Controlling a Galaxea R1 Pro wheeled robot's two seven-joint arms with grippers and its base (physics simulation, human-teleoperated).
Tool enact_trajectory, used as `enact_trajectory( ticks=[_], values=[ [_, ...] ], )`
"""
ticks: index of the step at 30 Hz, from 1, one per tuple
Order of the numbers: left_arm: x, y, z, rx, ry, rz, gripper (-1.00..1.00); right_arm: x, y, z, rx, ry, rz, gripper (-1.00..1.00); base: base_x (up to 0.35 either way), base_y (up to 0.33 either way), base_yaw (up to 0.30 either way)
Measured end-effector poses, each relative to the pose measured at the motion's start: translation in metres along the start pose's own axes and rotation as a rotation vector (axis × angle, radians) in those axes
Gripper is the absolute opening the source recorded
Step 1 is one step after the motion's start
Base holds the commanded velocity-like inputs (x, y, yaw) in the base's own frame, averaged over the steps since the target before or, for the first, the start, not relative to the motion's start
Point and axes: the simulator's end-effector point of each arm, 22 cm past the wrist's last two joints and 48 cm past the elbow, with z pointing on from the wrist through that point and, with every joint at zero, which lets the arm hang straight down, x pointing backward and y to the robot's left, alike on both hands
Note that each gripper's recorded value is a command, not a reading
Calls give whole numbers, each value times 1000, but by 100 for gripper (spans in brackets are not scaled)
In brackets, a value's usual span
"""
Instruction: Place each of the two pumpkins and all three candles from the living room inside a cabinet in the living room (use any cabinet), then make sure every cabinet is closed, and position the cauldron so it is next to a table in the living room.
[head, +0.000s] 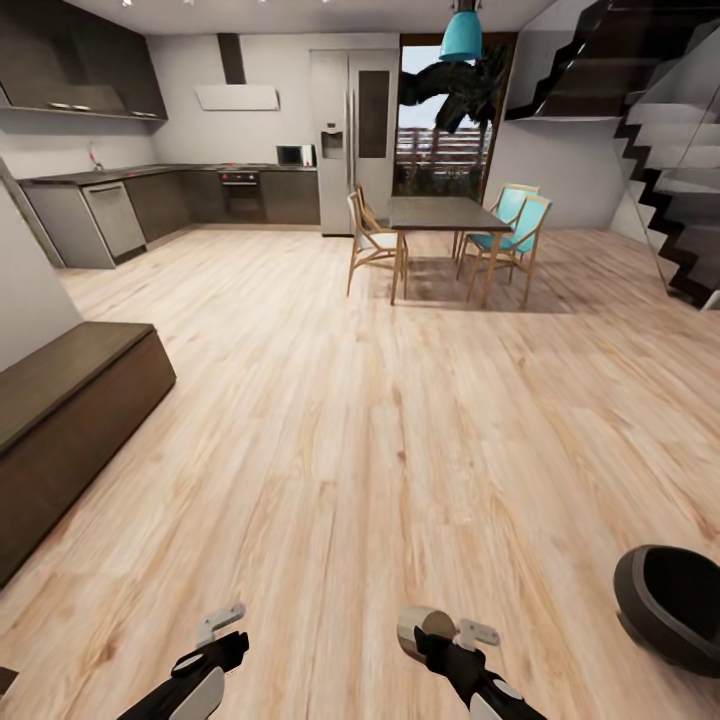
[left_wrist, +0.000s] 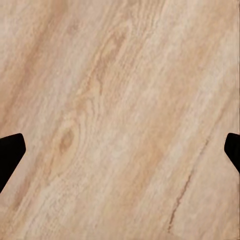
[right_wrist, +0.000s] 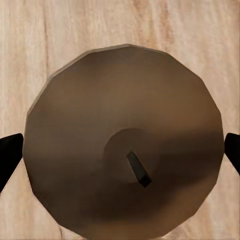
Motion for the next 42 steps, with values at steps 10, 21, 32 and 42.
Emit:
enact_trajectory(
  ticks=[10, 21, 32, 42],
  values=[
    [0, 0, 0, 0, 1, -2, 100, 0, -1, 0, 3, -1, 0, -100, 325, -87, 0],
    [0, 0, 0, 0, 1, -3, 100, 0, -1, 0, 4, -1, -2, -100, 325, -87, 0],
    [0, 0, 0, 0, 2, -3, 100, 0, -1, 0, 4, -1, -1, -100, 325, -87, 0],
    [1, 0, 0, 0, 3, -5, 100, 0, -1, 0, 3, -3, -1, -100, 325, -87, 0]
  ],
)
